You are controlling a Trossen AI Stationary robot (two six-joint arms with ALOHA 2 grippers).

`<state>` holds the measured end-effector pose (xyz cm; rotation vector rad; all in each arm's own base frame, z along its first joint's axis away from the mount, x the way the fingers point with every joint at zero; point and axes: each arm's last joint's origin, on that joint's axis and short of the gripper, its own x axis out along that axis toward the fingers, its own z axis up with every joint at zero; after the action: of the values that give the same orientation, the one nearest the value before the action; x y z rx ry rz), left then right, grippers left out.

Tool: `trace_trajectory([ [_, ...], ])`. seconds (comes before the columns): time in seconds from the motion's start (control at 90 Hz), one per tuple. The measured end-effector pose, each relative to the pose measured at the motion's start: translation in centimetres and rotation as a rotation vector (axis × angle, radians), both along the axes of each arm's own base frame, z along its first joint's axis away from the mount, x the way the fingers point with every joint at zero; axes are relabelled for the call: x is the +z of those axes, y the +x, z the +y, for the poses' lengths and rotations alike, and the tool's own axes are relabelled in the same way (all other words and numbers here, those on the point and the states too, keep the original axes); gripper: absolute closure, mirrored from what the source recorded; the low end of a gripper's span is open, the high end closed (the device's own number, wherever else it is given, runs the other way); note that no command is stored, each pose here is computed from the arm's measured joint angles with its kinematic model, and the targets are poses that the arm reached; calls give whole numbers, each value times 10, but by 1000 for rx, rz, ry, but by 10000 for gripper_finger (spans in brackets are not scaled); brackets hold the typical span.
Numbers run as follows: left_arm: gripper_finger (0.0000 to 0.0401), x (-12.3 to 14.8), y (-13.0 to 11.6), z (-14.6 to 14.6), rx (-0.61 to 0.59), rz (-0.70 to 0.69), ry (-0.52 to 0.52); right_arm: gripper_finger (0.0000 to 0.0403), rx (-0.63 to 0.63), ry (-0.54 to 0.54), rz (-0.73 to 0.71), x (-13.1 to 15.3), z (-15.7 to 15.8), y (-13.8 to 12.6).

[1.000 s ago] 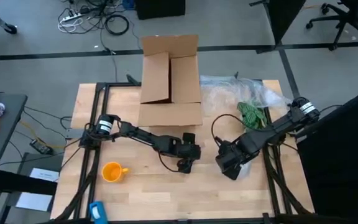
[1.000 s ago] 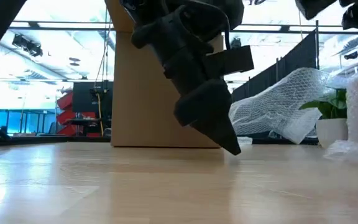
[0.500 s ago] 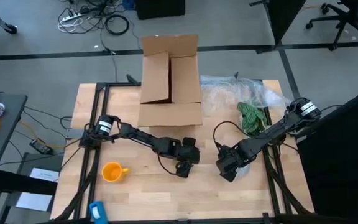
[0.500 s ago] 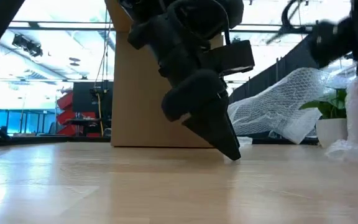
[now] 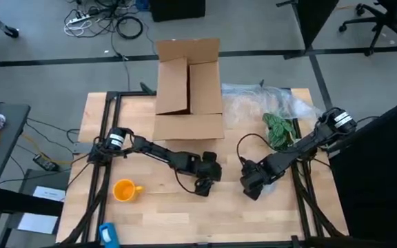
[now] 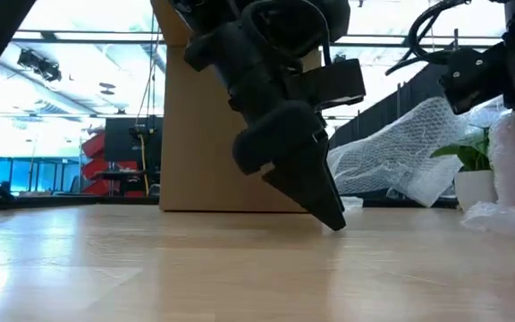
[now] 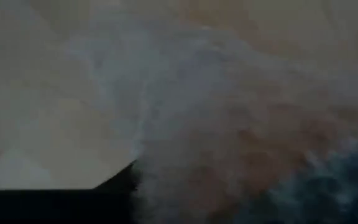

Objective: Wrap mug
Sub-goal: Put the wrapped orange mug into the brown box

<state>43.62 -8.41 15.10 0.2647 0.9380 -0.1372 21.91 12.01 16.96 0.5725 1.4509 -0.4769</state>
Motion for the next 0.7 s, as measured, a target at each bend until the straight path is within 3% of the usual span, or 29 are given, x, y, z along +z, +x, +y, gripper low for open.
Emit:
trace_trajectory([
  [0.044,153,2,-3,0,1,34,6,341,4,9,-8,3,1,2],
  [0.167,153,18,-17,-3,44,107,15,342,28,41,-41,16,7,12],
  [0.356,153,30,-40,-20,111,181,67,342,187,151,-273,79,27,42],
  [0.544,153,23,-56,-40,81,241,80,342,345,198,-618,175,44,58],
  [0.7,153,18,-61,-46,62,252,88,342,514,79,-994,259,46,57],
])
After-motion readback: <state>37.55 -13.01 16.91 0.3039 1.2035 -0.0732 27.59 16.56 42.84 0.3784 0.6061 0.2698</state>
